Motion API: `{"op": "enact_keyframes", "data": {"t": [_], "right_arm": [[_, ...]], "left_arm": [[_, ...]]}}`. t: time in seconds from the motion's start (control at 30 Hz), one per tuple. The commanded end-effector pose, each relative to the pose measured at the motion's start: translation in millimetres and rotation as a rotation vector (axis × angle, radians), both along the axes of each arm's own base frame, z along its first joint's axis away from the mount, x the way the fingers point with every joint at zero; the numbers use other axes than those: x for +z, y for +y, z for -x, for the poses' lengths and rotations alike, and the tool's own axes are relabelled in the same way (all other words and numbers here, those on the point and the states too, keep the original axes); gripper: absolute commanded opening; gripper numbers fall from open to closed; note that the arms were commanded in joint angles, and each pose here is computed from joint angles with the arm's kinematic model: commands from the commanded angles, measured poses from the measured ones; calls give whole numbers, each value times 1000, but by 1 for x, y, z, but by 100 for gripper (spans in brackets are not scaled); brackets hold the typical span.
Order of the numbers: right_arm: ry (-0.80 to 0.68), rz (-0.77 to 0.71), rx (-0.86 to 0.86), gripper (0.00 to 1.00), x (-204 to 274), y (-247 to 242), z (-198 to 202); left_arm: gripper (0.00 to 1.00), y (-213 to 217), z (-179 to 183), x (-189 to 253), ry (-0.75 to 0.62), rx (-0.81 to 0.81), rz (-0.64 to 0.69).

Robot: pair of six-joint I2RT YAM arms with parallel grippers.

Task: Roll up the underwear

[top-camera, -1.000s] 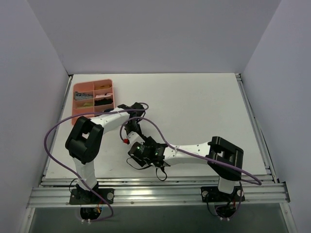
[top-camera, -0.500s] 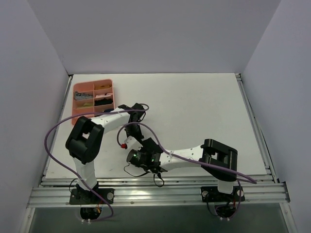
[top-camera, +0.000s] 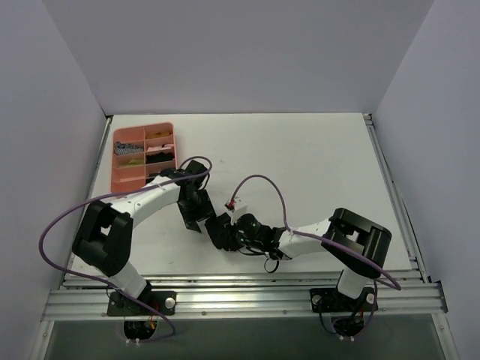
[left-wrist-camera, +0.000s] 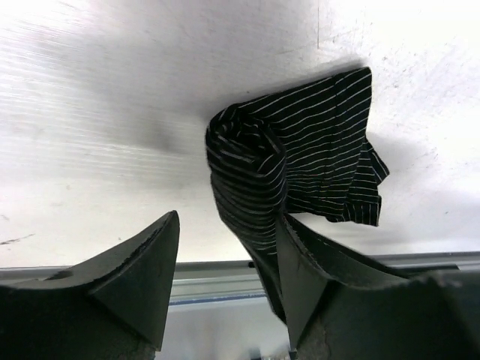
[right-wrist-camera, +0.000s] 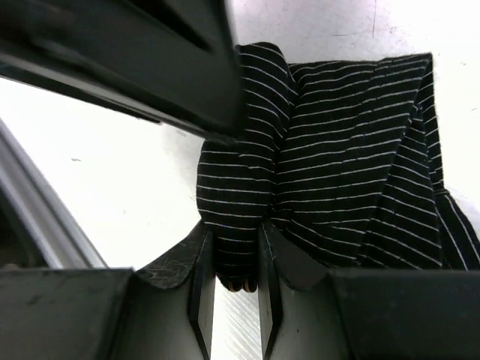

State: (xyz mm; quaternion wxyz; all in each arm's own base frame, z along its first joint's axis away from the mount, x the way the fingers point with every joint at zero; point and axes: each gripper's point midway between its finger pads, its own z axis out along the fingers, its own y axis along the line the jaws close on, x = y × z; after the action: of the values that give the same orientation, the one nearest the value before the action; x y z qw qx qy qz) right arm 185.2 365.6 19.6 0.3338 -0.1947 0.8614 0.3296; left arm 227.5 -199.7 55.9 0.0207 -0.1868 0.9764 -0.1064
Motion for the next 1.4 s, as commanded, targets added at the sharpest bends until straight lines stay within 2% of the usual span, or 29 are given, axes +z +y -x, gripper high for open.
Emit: {"op": "enact_keyframes", "data": {"t": [0.0,0.27,0.47,0.63,0.73,1.07,1.17,1.2,1.23,1.3,1.37], "right_arm": [[285,210,10,0,-85,-64,50],[384,159,28,0,-101,-65,55],[418,147,24,0,-108,-66,55],[433,129,32,0,-109,-64,55],[443,122,37,0,-111,-63,57],[477,104,54,0,-113,-62,60],[478,111,52,3,-111,-63,57],[473,130,38,11,-109,-65,54],[459,142,39,15,-106,-66,51],[442,166,32,26,-97,-68,47],[404,186,35,30,-87,-66,38]], "left_arm": [[61,17,-3,11,-60,30,-56],[63,11,-5,12,-112,24,1],[63,4,-2,-4,-122,37,51],[63,9,1,-17,-121,65,31],[64,4,-6,-14,-163,75,66],[63,5,-5,-27,-134,74,46],[55,5,-1,-39,-101,68,33],[51,4,-1,-41,-93,61,35],[43,4,1,-43,-85,56,34],[34,4,4,-49,-59,41,19],[24,7,9,-54,-30,31,-7]]}}
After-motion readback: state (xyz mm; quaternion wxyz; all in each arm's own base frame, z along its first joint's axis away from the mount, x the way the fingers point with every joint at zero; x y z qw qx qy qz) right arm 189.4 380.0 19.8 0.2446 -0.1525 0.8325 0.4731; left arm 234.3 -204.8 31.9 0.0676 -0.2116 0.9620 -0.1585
